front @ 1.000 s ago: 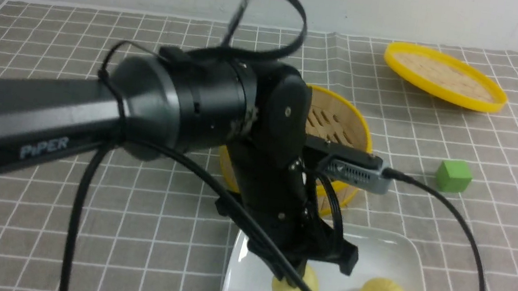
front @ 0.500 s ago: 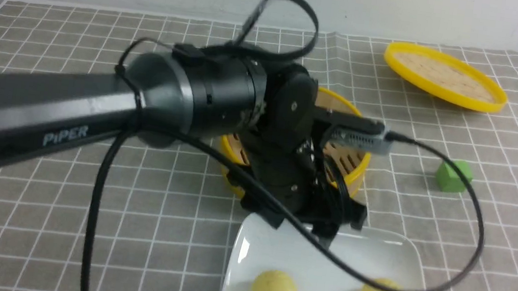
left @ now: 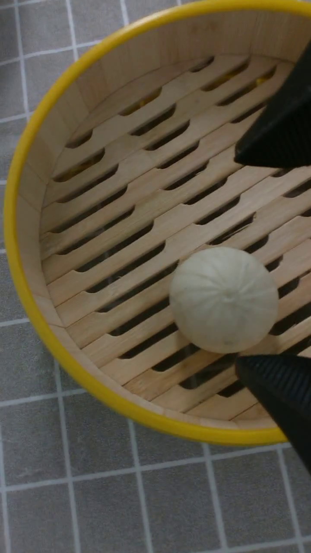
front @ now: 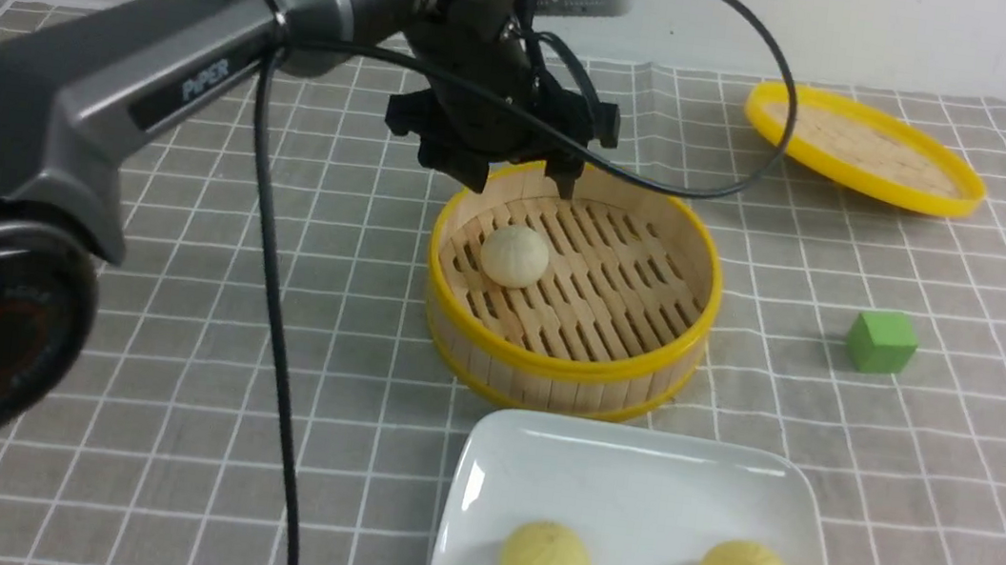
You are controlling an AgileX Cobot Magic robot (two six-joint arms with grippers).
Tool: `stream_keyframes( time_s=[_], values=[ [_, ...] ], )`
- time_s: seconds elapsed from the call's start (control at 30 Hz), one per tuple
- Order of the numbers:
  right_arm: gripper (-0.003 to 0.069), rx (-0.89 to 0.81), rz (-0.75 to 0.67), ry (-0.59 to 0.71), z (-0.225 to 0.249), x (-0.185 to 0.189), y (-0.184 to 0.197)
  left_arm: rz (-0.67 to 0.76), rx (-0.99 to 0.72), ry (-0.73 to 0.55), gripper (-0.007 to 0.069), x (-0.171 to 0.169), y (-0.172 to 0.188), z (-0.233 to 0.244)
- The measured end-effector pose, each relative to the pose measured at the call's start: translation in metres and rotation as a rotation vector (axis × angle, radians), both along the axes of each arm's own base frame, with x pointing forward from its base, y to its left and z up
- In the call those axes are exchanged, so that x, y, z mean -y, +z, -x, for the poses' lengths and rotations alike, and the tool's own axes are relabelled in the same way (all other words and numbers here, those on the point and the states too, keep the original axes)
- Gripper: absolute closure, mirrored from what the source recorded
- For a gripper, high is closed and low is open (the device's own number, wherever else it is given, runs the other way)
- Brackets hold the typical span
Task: Put the steamed buns into the plate on the grey tablecloth.
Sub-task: 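Reach into the bamboo steamer and grasp a bun with the left gripper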
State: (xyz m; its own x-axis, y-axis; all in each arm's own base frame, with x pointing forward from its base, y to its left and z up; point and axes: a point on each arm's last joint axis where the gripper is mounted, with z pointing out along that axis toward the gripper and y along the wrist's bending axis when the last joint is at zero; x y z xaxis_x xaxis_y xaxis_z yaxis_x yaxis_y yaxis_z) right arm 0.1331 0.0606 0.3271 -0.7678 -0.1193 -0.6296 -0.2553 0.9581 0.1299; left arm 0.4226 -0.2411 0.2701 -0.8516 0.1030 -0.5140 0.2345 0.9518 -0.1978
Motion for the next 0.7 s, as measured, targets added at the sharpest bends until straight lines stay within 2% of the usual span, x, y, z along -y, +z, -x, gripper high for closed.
stream_keyframes(
  time_s=[0.33,0.4,0.53,0.57,0.6,0.63,0.7],
  values=[
    [0.0602,0.01,-0.005,0.0,-0.001,0.0,0.001,-0.105,-0.064,-0.014,0.0075,0.005,-0.058,-0.017],
    [0.0601,0.01,-0.005,0.0,-0.001,0.0,0.001,-0.105,-0.066,-0.016,0.013,0.006,-0.065,-0.018],
    [0.0596,0.01,-0.005,0.0,-0.001,0.0,0.001,-0.1,-0.069,-0.033,0.0376,0.007,-0.065,-0.018],
    [0.0596,0.01,-0.005,0.0,-0.001,0.0,0.001,-0.102,-0.07,-0.036,0.0407,0.007,-0.064,-0.018],
    [0.0595,0.01,-0.005,0.0,-0.001,0.0,0.001,-0.109,-0.07,-0.052,0.0506,0.006,-0.057,-0.016],
    [0.0594,0.01,-0.005,0.0,-0.001,0.0,0.001,-0.115,-0.075,-0.068,0.0558,0.005,-0.049,-0.013],
    [0.0591,0.009,-0.004,0.0,-0.001,0.0,0.001,-0.133,-0.08,-0.092,0.0591,0.001,-0.025,-0.006]
  ],
)
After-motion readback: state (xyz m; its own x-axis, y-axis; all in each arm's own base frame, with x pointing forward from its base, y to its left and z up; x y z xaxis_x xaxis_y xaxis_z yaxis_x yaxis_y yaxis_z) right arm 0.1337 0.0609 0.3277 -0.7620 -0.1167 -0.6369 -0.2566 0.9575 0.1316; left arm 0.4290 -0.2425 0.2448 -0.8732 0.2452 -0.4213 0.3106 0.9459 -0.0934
